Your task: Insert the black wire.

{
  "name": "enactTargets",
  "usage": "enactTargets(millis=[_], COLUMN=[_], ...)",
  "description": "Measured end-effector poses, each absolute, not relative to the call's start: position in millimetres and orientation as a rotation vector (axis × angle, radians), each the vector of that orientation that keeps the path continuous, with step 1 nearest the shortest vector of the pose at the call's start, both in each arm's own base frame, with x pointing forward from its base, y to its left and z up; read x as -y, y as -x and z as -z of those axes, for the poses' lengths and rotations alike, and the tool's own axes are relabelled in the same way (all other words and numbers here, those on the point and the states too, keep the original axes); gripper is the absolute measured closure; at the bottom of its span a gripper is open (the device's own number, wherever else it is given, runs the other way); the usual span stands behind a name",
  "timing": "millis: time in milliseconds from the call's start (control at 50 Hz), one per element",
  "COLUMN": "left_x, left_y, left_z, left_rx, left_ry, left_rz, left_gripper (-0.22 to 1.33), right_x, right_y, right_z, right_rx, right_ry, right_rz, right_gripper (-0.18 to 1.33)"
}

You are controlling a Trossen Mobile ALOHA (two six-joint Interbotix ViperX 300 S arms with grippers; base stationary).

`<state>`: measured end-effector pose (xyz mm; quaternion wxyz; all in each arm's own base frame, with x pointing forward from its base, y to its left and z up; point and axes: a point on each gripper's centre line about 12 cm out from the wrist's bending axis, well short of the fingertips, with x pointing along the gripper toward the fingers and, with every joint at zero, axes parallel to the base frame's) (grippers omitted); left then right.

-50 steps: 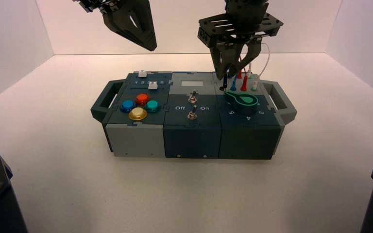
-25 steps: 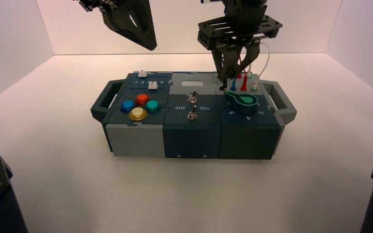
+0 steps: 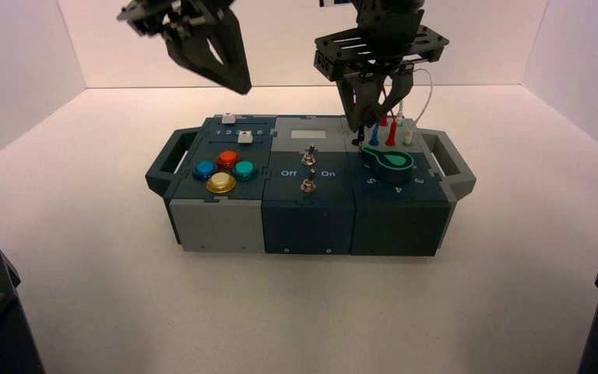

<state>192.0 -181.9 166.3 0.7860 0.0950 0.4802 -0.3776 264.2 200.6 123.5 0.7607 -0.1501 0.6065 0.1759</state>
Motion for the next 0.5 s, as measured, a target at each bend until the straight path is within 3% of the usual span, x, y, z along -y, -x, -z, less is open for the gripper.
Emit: enactTargets(millis=[500], left_x=[180], left_y=[-163], left_z=[-135], left_rx=[-0.925], left_ry=[-0.194], left_rz=[0.773], left_gripper=[1.28], right_x=[-201], right_y=[-264], right_z=[-120], right_rx=[-1.328], right_ry=[0.332], right_rz=[-0.382], right_gripper=[0.47])
